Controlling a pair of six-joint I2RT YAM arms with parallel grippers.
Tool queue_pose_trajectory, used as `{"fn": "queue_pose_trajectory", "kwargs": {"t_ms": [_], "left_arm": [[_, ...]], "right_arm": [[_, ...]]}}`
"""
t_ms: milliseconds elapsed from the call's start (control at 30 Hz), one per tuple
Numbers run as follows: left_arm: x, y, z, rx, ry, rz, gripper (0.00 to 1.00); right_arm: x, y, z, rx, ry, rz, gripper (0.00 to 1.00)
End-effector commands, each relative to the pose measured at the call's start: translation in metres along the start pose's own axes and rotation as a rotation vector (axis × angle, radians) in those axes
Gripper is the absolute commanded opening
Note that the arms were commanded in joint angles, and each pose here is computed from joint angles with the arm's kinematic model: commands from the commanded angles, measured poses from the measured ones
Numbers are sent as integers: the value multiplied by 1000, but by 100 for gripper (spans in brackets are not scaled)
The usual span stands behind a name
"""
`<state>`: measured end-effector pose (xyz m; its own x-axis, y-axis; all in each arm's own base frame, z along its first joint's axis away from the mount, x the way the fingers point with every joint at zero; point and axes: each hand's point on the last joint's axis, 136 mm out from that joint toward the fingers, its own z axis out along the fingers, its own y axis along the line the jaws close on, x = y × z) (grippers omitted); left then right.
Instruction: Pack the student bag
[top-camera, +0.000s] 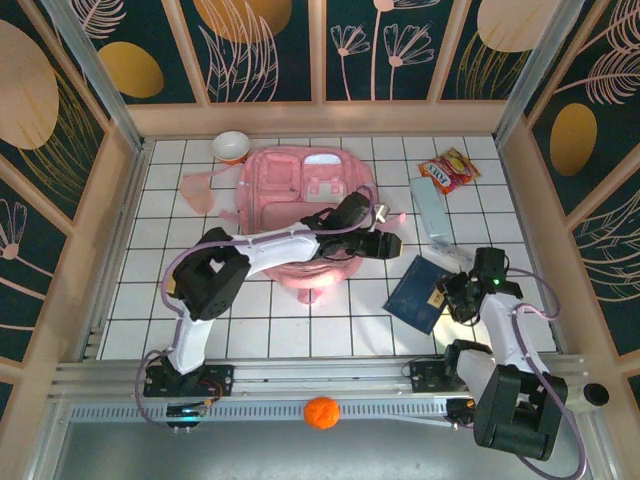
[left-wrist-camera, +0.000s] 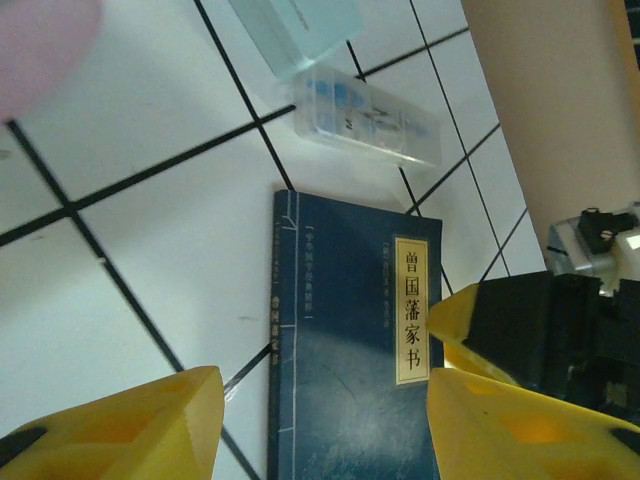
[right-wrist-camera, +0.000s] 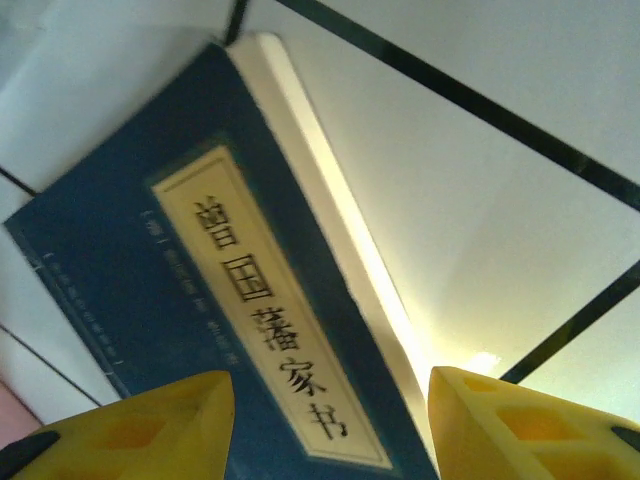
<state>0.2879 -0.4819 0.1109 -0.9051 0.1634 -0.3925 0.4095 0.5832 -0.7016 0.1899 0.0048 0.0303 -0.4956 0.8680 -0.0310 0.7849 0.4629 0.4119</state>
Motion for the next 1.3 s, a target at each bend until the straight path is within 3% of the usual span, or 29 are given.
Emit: {"fn": "queue_pose_trajectory", "kwargs": {"t_ms": [0,167,333,433,567,700,1033,1267], "left_arm": [[3,-11,7,50,62,2,56],[12,-2,23,43,128,1,56],[15,8,27,9,154,25,55],[15,20,25,-49,157,43,55],[7,40,17,-97,133,33,56],[4,58,14,-143,131,47,55],[20,72,22,-161,199,87,48],[30,78,29,-150,230,71,47]], "right_arm": [[-5,-1,7,-10,-23,24,53],[15,13,14,-88,40,1,41],[48,45,22,-169,148,-52,37],[44,50,13,-108,110,-96,38],[25,40,-13,12,5,-150,48],[44,47,-10,-52,99,-200,48],[62,27,18,-7,144,-208,38],[56,11,26,43,95,-194,19]]}}
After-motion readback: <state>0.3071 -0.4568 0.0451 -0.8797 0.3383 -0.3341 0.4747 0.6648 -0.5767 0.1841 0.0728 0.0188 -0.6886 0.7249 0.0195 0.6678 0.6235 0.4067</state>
